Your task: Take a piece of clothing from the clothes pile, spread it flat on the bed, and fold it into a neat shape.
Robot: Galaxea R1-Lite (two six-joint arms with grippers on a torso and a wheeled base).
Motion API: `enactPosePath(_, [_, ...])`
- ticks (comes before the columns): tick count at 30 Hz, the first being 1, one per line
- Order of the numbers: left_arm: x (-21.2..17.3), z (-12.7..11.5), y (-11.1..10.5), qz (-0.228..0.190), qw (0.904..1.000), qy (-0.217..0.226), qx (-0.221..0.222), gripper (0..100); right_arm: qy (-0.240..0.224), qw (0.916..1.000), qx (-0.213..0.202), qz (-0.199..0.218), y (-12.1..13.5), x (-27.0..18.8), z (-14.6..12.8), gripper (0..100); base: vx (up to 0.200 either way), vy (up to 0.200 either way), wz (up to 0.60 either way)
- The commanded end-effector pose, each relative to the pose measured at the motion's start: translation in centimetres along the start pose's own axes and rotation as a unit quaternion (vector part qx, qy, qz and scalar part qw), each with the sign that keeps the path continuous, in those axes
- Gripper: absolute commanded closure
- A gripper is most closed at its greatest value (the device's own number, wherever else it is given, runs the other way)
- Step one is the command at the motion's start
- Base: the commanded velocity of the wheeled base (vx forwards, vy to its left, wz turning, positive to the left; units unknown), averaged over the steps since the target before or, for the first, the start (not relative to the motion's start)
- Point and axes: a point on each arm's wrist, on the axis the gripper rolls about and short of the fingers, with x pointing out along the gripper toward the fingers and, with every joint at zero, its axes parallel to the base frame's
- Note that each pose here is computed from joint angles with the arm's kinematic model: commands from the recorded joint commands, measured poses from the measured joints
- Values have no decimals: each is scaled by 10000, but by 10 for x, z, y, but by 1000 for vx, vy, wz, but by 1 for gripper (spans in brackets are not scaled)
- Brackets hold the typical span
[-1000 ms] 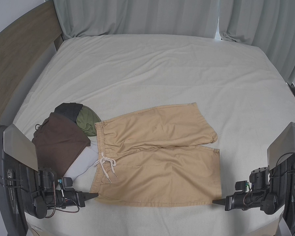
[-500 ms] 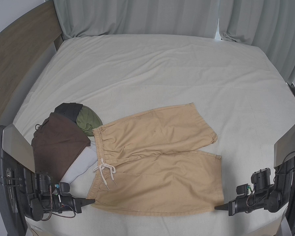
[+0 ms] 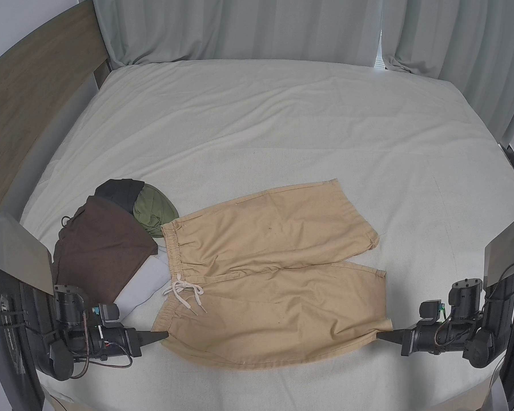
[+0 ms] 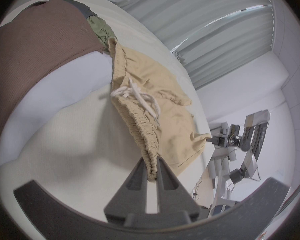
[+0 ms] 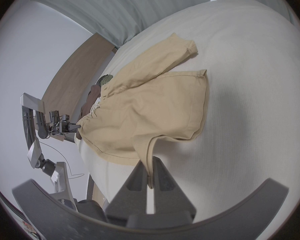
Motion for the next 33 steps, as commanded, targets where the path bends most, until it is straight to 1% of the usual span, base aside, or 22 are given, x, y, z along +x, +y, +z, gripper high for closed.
enactPosePath(1, [0, 18, -13, -186, 9991, -325, 209, 100, -165, 9998, -8, 56, 2, 0, 6, 100, 0, 0, 0])
enactPosePath(2, [0, 18, -13, -186, 9991, -325, 209, 100, -165, 9998, -8, 56, 2, 0, 6, 100, 0, 0, 0])
enactPosePath(4, [2, 25, -17, -277, 9985, -421, 202, 100, -344, 9993, -75, 110, 5, -3, 13, 100, 0, 0, 0])
enactPosePath(6, [2, 28, -19, -306, 9983, -475, 172, 100, -411, 9990, -64, 139, 7, -2, 16, 100, 0, 0, 0])
enactPosePath(14, [5, 42, -22, -397, 9966, -715, 87, 100, -923, 9952, 58, 334, 14, -5, 40, 100, 0, 0, 0])
enactPosePath(16, [5, 43, -22, -395, 9965, -728, 74, 100, -971, 9946, 70, 352, 14, -5, 43, 100, 0, 0, 0])
enactPosePath(19, [6, 48, -23, -421, 9957, -821, 22, 100, -1177, 9920, 176, 425, 15, -4, 53, 100, 0, 0, 0])
enactPosePath(29, [12, 59, -23, -296, 9936, -1083, -70, 100, -1474, 9876, 187, 509, 17, -4, 68, 100, 0, 0, 0])
enactPosePath(33, [12, 63, -25, -344, 9927, -1150, -148, 100, -1611, 9850, 229, 579, 20, -6, 75, 100, 0, 0, 0])
